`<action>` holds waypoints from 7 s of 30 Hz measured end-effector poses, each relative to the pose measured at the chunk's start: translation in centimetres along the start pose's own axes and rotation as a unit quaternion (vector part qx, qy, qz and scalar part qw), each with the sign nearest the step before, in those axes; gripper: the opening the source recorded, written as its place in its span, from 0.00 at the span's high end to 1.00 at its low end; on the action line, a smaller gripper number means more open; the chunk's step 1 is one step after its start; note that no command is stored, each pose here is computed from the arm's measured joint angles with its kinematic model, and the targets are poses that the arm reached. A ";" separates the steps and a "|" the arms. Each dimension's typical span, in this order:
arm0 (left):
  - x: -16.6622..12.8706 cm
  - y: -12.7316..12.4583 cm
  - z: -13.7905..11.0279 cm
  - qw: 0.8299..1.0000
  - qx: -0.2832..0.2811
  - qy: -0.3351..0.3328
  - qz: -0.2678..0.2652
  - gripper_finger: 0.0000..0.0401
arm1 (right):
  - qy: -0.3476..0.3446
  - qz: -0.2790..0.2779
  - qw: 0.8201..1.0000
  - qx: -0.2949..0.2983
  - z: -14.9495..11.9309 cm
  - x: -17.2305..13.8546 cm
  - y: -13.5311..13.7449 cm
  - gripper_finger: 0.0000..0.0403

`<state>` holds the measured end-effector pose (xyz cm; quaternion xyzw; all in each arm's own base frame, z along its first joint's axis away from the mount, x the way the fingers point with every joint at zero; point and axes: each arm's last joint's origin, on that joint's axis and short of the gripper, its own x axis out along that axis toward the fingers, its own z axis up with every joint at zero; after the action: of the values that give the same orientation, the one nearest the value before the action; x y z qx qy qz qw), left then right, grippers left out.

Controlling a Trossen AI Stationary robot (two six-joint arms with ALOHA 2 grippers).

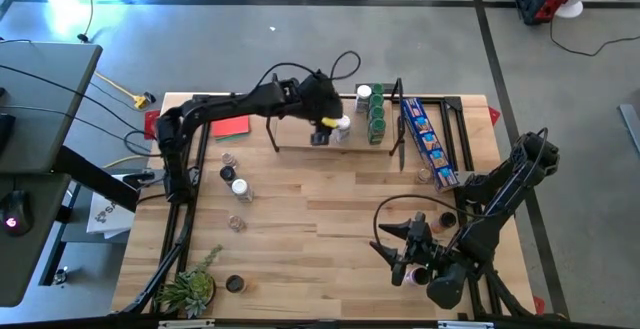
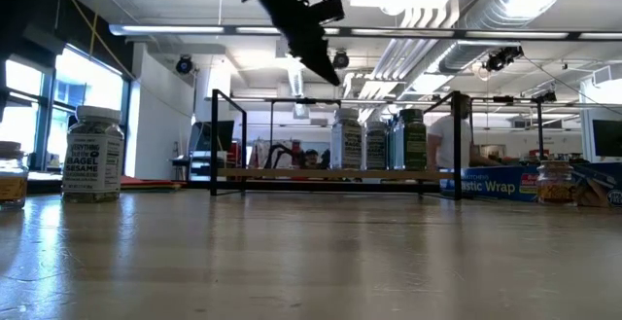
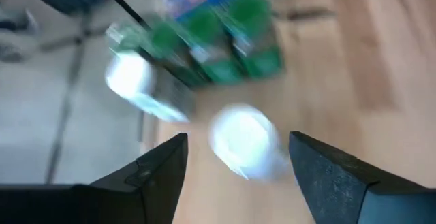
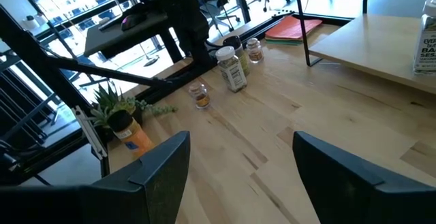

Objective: Shelf spices
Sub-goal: Put the bottom left white seasoning bottle on the shelf aligned with the other white seasoning bottle

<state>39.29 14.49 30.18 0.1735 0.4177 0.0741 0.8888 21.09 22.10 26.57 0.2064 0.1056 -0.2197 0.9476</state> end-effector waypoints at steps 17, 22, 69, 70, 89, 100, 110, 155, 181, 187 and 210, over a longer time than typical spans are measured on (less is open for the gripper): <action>5.3 -4.3 -6.8 0.994 -0.101 0.044 0.012 0.84 | 0.010 -0.005 1.000 -0.021 -1.9 0.8 0.4 0.37; 6.1 -3.6 -7.4 0.992 -0.125 -0.008 0.036 0.90 | 0.009 -0.007 1.000 -0.020 -1.9 0.9 0.4 0.37; 11.3 -4.5 -7.6 0.978 -0.171 -0.116 0.011 0.95 | 0.028 -0.012 1.000 -0.008 -1.2 2.5 0.3 0.37; 11.5 -4.5 -7.6 0.977 -0.174 -0.121 0.013 0.95 | 0.028 -0.013 0.999 -0.008 -1.2 2.5 0.3 0.37; 5.6 -3.9 -3.9 0.986 -0.150 -0.071 0.006 1.00 | 0.082 -0.071 0.992 -0.072 4.5 6.9 -3.8 0.37; -12.2 -9.5 -3.1 0.990 -0.106 -0.026 0.094 1.00 | 0.219 -0.106 0.961 -0.129 15.0 14.1 -14.6 0.42; -18.7 -14.3 -10.0 0.964 -0.217 -0.130 0.086 1.00 | 0.346 -0.108 0.913 -0.186 20.3 19.1 -22.5 0.49; -14.9 -17.2 -14.9 0.942 -0.254 -0.154 0.157 1.00 | 0.443 -0.193 0.806 -0.341 14.5 26.3 -24.5 0.76; -15.0 -17.1 -14.5 0.940 -0.253 -0.169 0.155 1.00 | 0.402 -0.186 0.831 -0.338 16.0 27.4 -27.0 0.76; -15.0 -17.1 -14.5 0.940 -0.253 -0.169 0.155 1.00 | 0.420 -0.147 0.821 -0.358 15.4 27.2 -26.0 0.76; -15.0 -17.1 -14.5 0.940 -0.254 -0.170 0.153 1.00 | 0.439 -0.211 0.760 -0.430 15.2 26.7 -25.8 0.76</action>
<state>18.29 -1.99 26.05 0.0142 0.1965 0.2822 0.9389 34.41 -15.60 23.48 -0.1761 0.6341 -0.2311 0.7166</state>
